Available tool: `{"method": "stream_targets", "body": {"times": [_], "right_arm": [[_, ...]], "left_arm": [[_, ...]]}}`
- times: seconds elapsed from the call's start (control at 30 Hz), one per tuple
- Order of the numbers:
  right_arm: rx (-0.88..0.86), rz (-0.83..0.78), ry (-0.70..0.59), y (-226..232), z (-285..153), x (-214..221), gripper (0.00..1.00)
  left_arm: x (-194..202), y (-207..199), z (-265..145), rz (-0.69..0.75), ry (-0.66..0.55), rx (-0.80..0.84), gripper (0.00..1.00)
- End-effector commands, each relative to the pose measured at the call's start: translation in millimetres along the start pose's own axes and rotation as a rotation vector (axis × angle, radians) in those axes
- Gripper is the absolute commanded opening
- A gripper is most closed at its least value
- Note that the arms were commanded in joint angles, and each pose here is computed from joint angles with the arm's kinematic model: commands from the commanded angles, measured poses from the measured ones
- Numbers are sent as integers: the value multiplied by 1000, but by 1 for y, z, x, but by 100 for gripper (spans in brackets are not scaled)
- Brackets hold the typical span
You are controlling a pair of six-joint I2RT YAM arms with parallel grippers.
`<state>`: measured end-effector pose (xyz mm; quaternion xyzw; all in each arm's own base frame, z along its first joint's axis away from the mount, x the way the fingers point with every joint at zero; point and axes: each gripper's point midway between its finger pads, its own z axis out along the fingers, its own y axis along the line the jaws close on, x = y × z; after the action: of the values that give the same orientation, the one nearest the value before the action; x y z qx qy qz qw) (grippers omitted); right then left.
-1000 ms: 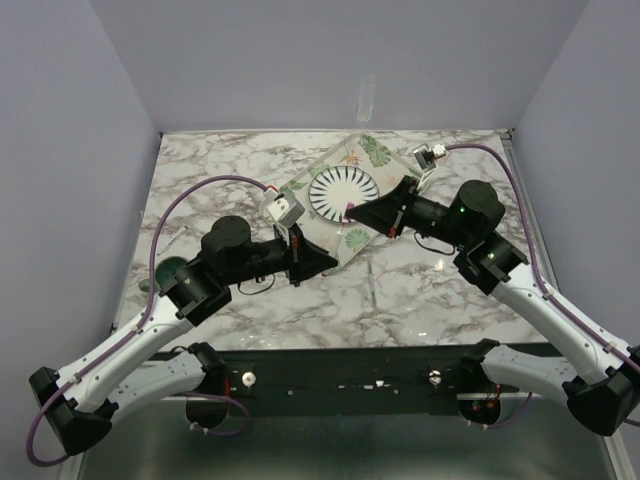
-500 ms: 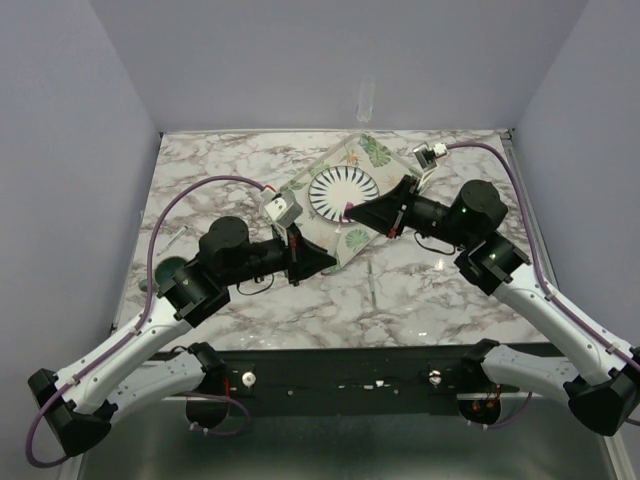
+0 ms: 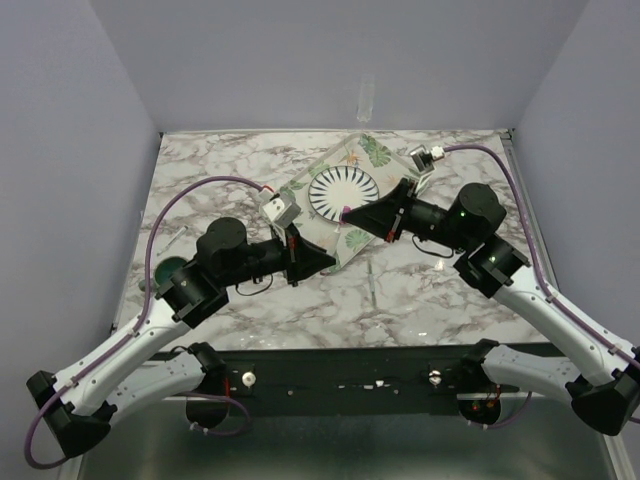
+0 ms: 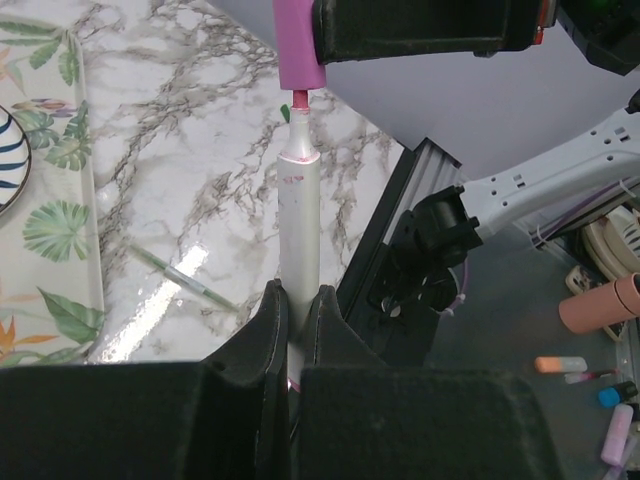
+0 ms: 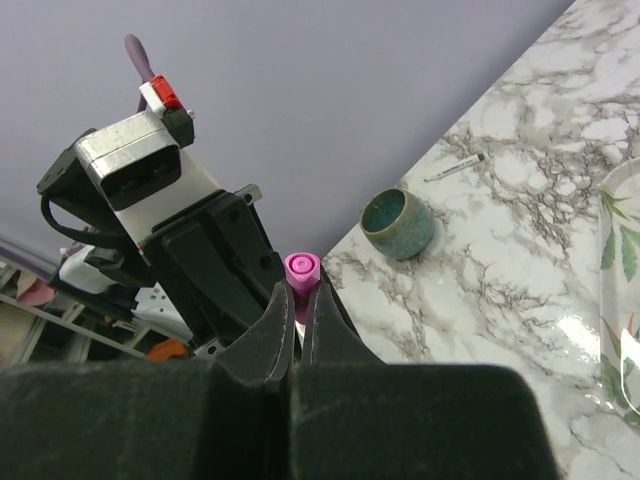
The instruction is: Insert the pens into the pen caps
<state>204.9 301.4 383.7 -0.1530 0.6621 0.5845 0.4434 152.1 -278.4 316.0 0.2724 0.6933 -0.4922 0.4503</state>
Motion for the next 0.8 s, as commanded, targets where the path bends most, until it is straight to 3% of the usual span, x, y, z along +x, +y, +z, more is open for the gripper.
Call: {"method": "stream_targets", "body": {"times": [0.0,0.33,0.77], "right_arm": [[36,1,17,-7,-1,10,1],[144,-59,40,-18,-5,30,1],[82,-68,73,-12,-5,56,1]], "left_arm": [[-4,0,-5,23,-23,-14,0],[-3,3,-4,29,-16,-27,0],[-9,5,-2,50,-49,-32,0]]}}
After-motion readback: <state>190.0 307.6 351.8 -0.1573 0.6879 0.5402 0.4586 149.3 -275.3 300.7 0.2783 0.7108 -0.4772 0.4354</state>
